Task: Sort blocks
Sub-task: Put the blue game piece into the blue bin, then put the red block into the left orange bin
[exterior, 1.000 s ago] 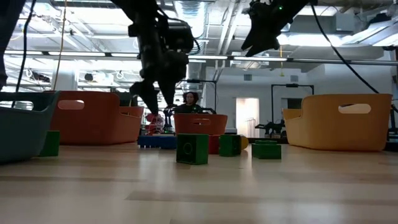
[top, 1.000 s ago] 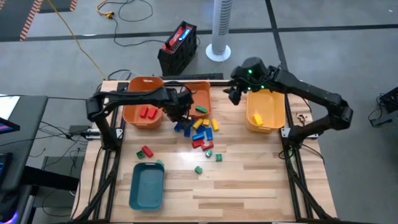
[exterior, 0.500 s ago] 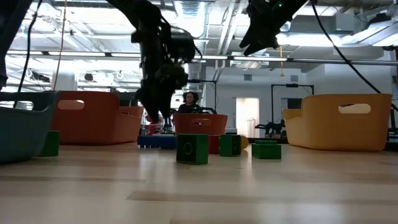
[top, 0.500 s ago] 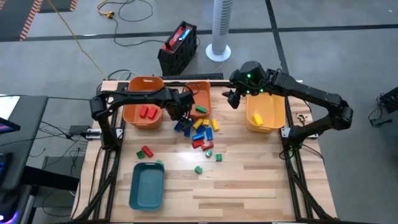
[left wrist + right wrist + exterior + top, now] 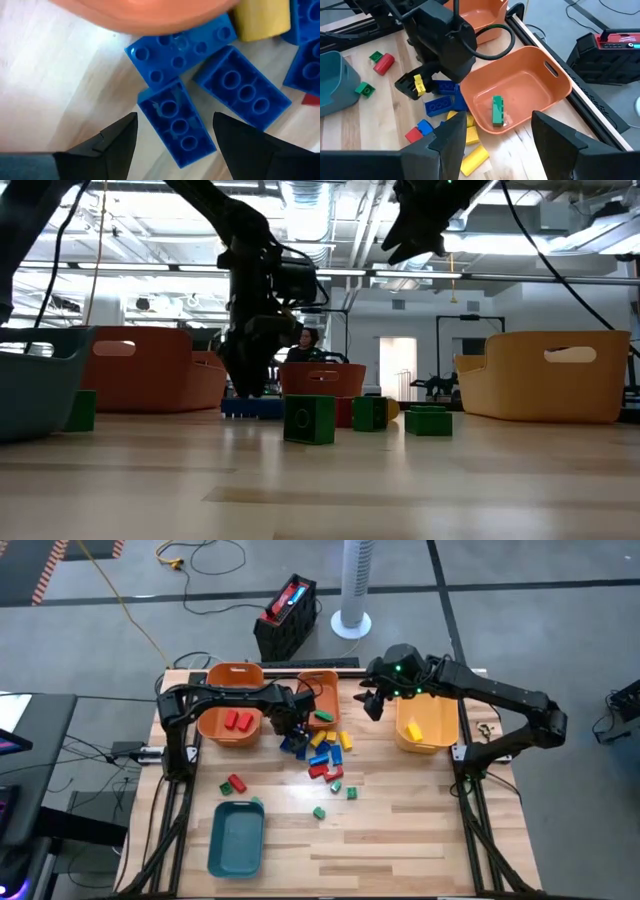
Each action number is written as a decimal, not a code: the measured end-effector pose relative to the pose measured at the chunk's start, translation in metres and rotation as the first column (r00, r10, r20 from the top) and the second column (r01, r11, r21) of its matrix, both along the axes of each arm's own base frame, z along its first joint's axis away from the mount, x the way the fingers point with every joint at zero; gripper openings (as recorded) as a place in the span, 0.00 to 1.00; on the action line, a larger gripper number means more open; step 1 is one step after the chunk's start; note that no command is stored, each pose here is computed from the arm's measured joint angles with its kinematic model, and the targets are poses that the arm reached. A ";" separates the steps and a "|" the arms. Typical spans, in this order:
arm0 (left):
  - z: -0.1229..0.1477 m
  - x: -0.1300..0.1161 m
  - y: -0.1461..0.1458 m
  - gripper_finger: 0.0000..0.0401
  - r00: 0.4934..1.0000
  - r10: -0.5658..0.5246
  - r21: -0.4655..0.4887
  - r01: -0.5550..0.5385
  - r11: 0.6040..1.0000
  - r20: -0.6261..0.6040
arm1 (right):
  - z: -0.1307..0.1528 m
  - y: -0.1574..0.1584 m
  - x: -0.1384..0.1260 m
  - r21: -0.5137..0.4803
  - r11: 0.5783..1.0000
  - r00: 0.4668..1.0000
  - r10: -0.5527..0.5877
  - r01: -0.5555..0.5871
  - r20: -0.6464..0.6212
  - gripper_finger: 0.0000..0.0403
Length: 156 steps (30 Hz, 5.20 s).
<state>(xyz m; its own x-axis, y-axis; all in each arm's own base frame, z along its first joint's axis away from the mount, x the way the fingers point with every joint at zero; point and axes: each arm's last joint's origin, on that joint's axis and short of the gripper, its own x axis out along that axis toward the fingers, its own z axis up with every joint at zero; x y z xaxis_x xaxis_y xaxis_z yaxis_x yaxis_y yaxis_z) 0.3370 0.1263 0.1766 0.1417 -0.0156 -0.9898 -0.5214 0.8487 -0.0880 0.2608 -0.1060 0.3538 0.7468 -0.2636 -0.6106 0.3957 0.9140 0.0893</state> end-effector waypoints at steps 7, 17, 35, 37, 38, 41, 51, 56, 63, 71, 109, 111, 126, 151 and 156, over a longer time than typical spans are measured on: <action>-0.002 0.001 0.000 0.63 1.000 -0.024 0.011 0.024 1.000 0.006 | 0.000 0.002 0.001 -0.010 1.000 1.000 -0.002 0.002 -0.004 0.58; -0.017 -0.007 -0.001 0.63 1.000 -0.007 0.010 0.008 1.000 -0.030 | 0.000 0.002 0.001 -0.010 1.000 1.000 -0.003 0.003 -0.004 0.58; 0.003 -0.016 -0.006 0.32 0.999 -0.038 -0.018 0.038 0.999 0.007 | 0.000 0.000 0.000 -0.019 1.000 1.000 -0.005 0.004 -0.007 0.58; 0.016 -0.021 -0.007 0.32 0.999 -0.022 -0.011 0.022 1.000 0.036 | 0.000 -0.002 -0.001 -0.022 1.000 1.000 -0.008 0.008 -0.009 0.58; 0.025 -0.025 -0.007 0.32 0.998 -0.008 -0.005 0.009 1.000 0.055 | 0.000 -0.002 -0.001 -0.026 1.000 1.000 -0.007 0.006 -0.011 0.58; 0.057 -0.037 -0.011 0.32 0.991 0.022 0.018 -0.024 1.000 0.132 | 0.000 -0.004 -0.002 -0.033 0.999 1.000 -0.006 0.005 -0.014 0.58; 0.163 -0.101 -0.087 0.32 0.907 0.022 -0.141 0.042 0.989 0.421 | 0.003 -0.025 -0.009 -0.105 0.993 0.999 -0.043 0.043 0.004 0.58; 0.173 -0.121 -0.156 0.32 0.930 0.003 -0.279 0.107 0.954 0.368 | 0.004 -0.042 -0.018 -0.109 0.988 0.994 -0.108 0.108 0.006 0.58; 0.163 -0.134 -0.237 0.32 0.962 -0.013 -0.378 0.119 0.918 0.271 | 0.010 -0.058 -0.023 -0.149 0.975 0.985 -0.156 0.166 0.077 0.58; 0.104 -0.150 -0.278 0.32 0.980 0.090 -0.403 -0.011 0.915 0.178 | 0.016 -0.055 -0.018 -0.175 0.972 0.981 -0.133 0.157 0.140 0.58; 0.032 -0.144 -0.251 0.57 0.948 0.288 -0.673 -0.124 0.729 0.137 | 0.018 -0.044 -0.014 -0.137 0.983 0.987 -0.109 0.125 0.115 0.58; 0.049 -0.147 -0.247 0.57 0.939 0.303 -0.687 -0.112 0.718 0.164 | 0.018 -0.044 -0.014 -0.137 0.983 0.987 -0.110 0.125 0.115 0.58; 0.117 -0.180 -0.185 0.52 0.970 0.194 -0.256 -0.153 0.954 0.144 | 0.020 -0.044 -0.013 -0.143 0.981 0.984 -0.107 0.128 0.143 0.58; 0.036 -0.106 -0.153 0.44 0.484 -0.867 -0.067 0.867 0.493 -0.117 | 0.021 -0.030 -0.004 -0.104 0.989 0.981 -0.083 0.102 0.173 0.58; 0.016 -0.106 -0.153 0.44 0.436 -0.888 -0.134 0.881 0.454 -0.143 | 0.021 -0.030 -0.004 -0.104 0.989 0.981 -0.083 0.102 0.173 0.58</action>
